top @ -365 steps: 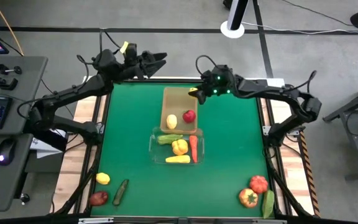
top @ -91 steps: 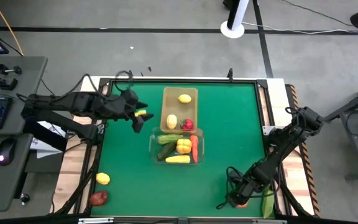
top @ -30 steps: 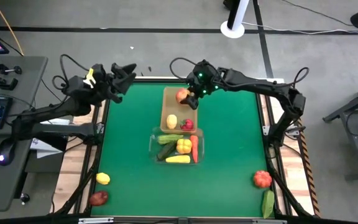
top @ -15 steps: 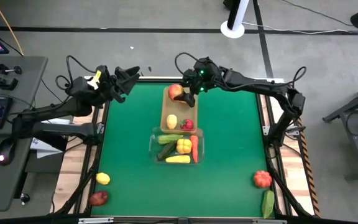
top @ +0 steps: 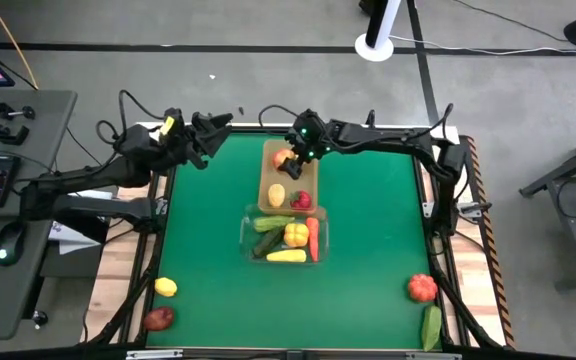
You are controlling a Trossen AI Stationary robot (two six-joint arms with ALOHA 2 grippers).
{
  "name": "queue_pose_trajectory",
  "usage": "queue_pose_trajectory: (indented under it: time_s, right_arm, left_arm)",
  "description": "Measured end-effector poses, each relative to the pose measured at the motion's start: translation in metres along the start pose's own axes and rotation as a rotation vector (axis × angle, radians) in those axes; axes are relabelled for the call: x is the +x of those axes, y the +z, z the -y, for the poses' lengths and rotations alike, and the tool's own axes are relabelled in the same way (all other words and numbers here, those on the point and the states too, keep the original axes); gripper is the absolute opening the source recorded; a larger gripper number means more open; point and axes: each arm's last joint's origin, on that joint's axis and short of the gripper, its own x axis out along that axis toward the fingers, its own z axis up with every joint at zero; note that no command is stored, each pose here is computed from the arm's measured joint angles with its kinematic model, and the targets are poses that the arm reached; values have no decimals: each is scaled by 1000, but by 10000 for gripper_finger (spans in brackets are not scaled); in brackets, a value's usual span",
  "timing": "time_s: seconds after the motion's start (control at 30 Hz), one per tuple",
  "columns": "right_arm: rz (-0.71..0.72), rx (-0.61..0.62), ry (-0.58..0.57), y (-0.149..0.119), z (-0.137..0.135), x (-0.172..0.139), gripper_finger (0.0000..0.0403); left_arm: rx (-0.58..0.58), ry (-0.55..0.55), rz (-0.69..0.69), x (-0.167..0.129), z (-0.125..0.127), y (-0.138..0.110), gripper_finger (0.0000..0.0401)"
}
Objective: Sort produce into baskets
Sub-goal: Put the orange tomato into the orange bin, then put the yellow lemon into the orange bin
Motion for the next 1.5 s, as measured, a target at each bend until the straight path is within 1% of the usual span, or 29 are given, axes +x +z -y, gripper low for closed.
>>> queue_pose_trajectory:
  time_s: [0.17,0.3,0.47,0.57,0.73,0.8,0.87,0.93,1.03,1.1,1.2,1.3,1.37,1.43,1.47,1.5]
  right_arm:
    - [-14,-7,-6,-1,-2,-3,338]
    - [-76,25,5,-7,-1,-4,339]
    - [-86,-1,11,-7,-5,-4,339]
    - [-65,-21,-22,-2,-12,-6,348]
    - [-67,-52,-91,1,-25,-10,393]
    - [-71,-58,-125,4,-28,-13,394]
    - [-90,-40,-152,6,-31,-17,394]
    - [-114,6,-177,11,-32,-25,398]
    - [-195,52,-202,18,-32,-47,399]
    - [-259,36,-243,19,-34,-64,399]
    - [-296,4,-326,17,-39,-93,399]
    - [-257,-2,-393,12,-46,-129,399]
    - [-227,30,-437,6,-48,-151,399]
    - [-178,82,-474,0,-48,-170,399]
    - [-155,111,-482,-3,-49,-178,399]
    - [-127,136,-486,-7,-49,-186,399]
  left_arm:
    - [4,-40,-44,0,0,-3,268]
    - [38,-41,-28,-1,0,1,268]
    - [46,-55,-37,-1,-2,2,268]
    - [48,-88,-53,-1,-3,2,268]
    - [49,-136,-77,-2,-2,2,268]
    - [49,-155,-86,-3,-1,2,268]
    - [50,-168,-95,-4,0,2,268]
    - [48,-173,-118,-5,0,2,268]
    - [12,-165,-192,-6,-1,-5,268]
    - [-10,-143,-330,-6,0,-22,268]
    - [-31,-104,-614,-10,5,-58,268]
    - [-69,-46,-898,-24,15,-93,268]
    - [-88,33,-1140,-40,23,-112,268]
    - [-35,115,-1440,-61,30,-130,268]
    - [6,135,-1567,-71,35,-135,268]
    - [50,132,-1676,-79,42,-137,268]
